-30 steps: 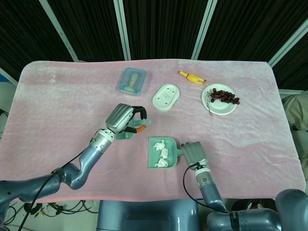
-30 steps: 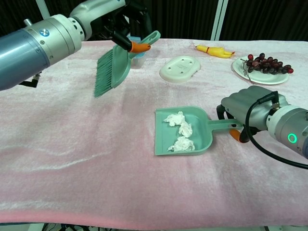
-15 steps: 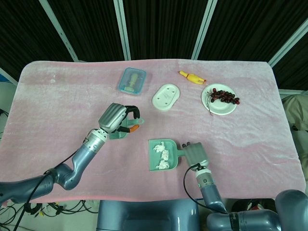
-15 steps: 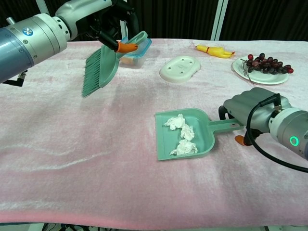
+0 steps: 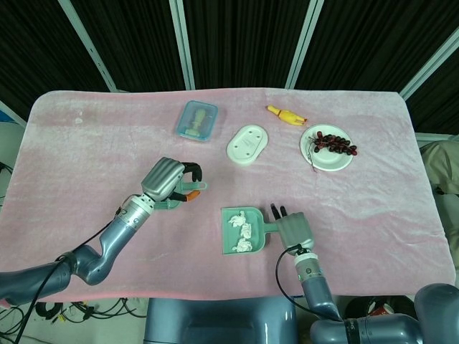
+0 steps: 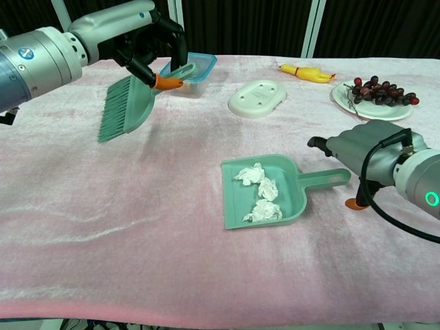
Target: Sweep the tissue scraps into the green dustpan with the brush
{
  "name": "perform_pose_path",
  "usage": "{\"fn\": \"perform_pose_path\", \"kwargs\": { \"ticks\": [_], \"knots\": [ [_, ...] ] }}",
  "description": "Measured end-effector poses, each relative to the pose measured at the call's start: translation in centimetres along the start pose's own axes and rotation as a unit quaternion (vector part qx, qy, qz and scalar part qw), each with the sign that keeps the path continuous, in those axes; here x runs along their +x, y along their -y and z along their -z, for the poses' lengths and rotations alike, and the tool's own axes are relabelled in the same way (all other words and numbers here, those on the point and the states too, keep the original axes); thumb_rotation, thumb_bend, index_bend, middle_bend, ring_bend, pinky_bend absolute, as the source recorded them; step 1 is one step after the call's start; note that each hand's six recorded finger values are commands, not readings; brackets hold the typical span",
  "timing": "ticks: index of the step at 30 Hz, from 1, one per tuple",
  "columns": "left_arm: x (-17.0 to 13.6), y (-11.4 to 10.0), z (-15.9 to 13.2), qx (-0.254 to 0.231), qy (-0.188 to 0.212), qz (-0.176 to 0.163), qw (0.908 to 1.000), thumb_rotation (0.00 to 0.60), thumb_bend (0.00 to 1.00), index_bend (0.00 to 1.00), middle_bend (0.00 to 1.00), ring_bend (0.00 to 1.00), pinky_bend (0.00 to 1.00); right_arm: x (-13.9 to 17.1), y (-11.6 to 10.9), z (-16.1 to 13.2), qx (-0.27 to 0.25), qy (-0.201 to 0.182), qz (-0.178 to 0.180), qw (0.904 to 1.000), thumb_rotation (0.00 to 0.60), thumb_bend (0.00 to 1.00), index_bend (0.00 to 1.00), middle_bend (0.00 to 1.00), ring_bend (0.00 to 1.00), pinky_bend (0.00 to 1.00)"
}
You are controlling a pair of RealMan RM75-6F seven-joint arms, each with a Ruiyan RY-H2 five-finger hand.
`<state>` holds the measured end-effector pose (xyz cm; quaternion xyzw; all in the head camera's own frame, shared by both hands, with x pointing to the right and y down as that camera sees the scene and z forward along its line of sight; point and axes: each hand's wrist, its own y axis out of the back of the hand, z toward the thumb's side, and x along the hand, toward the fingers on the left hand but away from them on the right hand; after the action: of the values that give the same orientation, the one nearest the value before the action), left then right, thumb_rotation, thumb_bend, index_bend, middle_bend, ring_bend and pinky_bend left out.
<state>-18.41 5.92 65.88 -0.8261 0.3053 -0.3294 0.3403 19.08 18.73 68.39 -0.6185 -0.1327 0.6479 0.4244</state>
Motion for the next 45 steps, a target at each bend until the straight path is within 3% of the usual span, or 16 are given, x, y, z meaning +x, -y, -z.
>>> {"fn": "perform_pose_path", "kwargs": {
  "ticks": [7, 15, 23, 30, 34, 38, 41, 45],
  "knots": [
    [-1.6, 1.4, 1.4, 0.063, -0.017, 0.049, 0.9967, 0.600, 0.32, 0.63, 0.66, 0.87, 1.00, 0.3, -0.5, 1.6, -0.010, 0.011, 0.007, 0.9999, 0.600, 0.16, 0.04, 0.17, 0.54, 0.66],
    [-4.2, 3.3, 4.0, 0.164, -0.053, 0.116, 0.9782, 0.600, 0.32, 0.59, 0.64, 0.87, 1.00, 0.5, -1.1, 2.5, -0.026, 0.012, 0.017, 0.9994, 0.600, 0.16, 0.04, 0.16, 0.54, 0.66],
    [-7.3, 6.2, 5.9, 0.186, -0.083, 0.167, 0.9646, 0.600, 0.30, 0.56, 0.59, 0.87, 1.00, 0.7, -1.3, 3.5, -0.034, 0.014, 0.023, 0.9991, 0.600, 0.16, 0.04, 0.16, 0.54, 0.66],
    [-8.0, 6.9, 6.7, 0.190, -0.093, 0.169, 0.9627, 0.600, 0.14, 0.38, 0.43, 0.87, 1.00, 0.9, -1.8, 4.2, -0.034, 0.018, 0.027, 0.9989, 0.600, 0.16, 0.04, 0.16, 0.54, 0.66],
    [-8.0, 6.7, 6.7, 0.184, -0.096, 0.157, 0.9655, 0.600, 0.12, 0.28, 0.40, 0.87, 1.00, 0.9, -1.8, 4.4, -0.035, 0.020, 0.028, 0.9988, 0.600, 0.16, 0.04, 0.16, 0.54, 0.66],
    [-7.9, 6.0, 6.5, 0.178, -0.097, 0.141, 0.9692, 0.600, 0.12, 0.27, 0.39, 0.86, 0.99, 1.0, -1.7, 4.7, -0.033, 0.022, 0.027, 0.9988, 0.600, 0.16, 0.04, 0.16, 0.53, 0.66],
    [-7.8, 5.3, 6.4, 0.174, -0.098, 0.123, 0.9720, 0.600, 0.12, 0.27, 0.38, 0.75, 0.89, 1.1, -1.7, 5.2, -0.031, 0.024, 0.028, 0.9988, 0.600, 0.16, 0.04, 0.16, 0.51, 0.66],
    [-8.2, 3.9, 6.1, 0.166, -0.101, 0.091, 0.9767, 0.600, 0.11, 0.24, 0.32, 0.49, 0.62, 1.4, -1.9, 6.4, -0.026, 0.028, 0.037, 0.9986, 0.600, 0.16, 0.04, 0.17, 0.45, 0.63]
  ]
}}
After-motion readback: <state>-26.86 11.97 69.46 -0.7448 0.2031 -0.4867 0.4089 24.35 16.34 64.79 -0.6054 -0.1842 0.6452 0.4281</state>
